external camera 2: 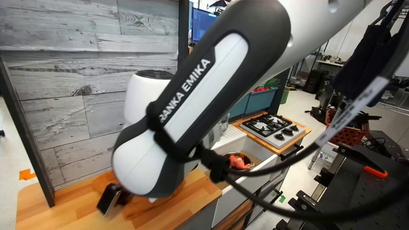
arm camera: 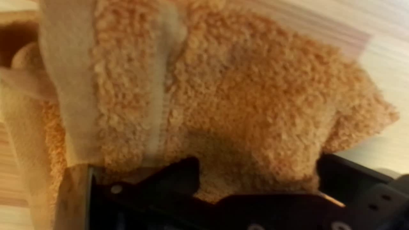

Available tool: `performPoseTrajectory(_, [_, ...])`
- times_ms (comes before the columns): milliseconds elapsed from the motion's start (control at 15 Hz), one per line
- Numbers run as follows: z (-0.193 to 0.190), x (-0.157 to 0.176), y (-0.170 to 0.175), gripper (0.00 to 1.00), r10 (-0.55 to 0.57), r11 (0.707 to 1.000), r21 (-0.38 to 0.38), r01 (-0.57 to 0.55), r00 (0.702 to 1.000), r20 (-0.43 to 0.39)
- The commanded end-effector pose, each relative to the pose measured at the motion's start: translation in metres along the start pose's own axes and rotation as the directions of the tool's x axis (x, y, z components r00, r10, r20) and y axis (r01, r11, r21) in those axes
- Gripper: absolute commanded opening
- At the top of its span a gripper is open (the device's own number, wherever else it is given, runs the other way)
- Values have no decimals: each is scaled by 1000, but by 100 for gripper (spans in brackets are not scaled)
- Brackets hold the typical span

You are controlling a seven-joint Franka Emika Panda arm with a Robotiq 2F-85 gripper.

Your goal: Pick up the plush toys on the stove and put them in the sink, then wipe the counter

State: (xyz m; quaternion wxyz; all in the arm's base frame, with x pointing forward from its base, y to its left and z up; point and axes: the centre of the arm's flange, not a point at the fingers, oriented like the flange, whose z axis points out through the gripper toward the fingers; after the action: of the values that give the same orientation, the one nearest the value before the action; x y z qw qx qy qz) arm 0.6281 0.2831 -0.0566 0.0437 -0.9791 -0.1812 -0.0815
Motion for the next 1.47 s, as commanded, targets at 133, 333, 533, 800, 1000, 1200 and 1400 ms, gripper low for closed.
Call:
performPoseTrajectory(133, [7,-37,93,100,175,984,-37,-173,982,74])
performPoseTrajectory(333, [12,-28,68,100,111,994,-2,-111,992,60])
performPoseTrajectory(533, [16,-14,4,100,1,998,55,-3,999,33])
performPoseTrajectory(800, [24,4,-88,100,-104,990,97,104,995,-9])
performPoseTrajectory(1000, [26,4,-122,100,-149,982,114,148,989,-4])
performPoseTrajectory(1200, [25,-15,-93,100,-117,989,101,110,991,69])
performPoseTrajectory(1400, [18,-40,-35,100,3,998,56,-11,990,139])
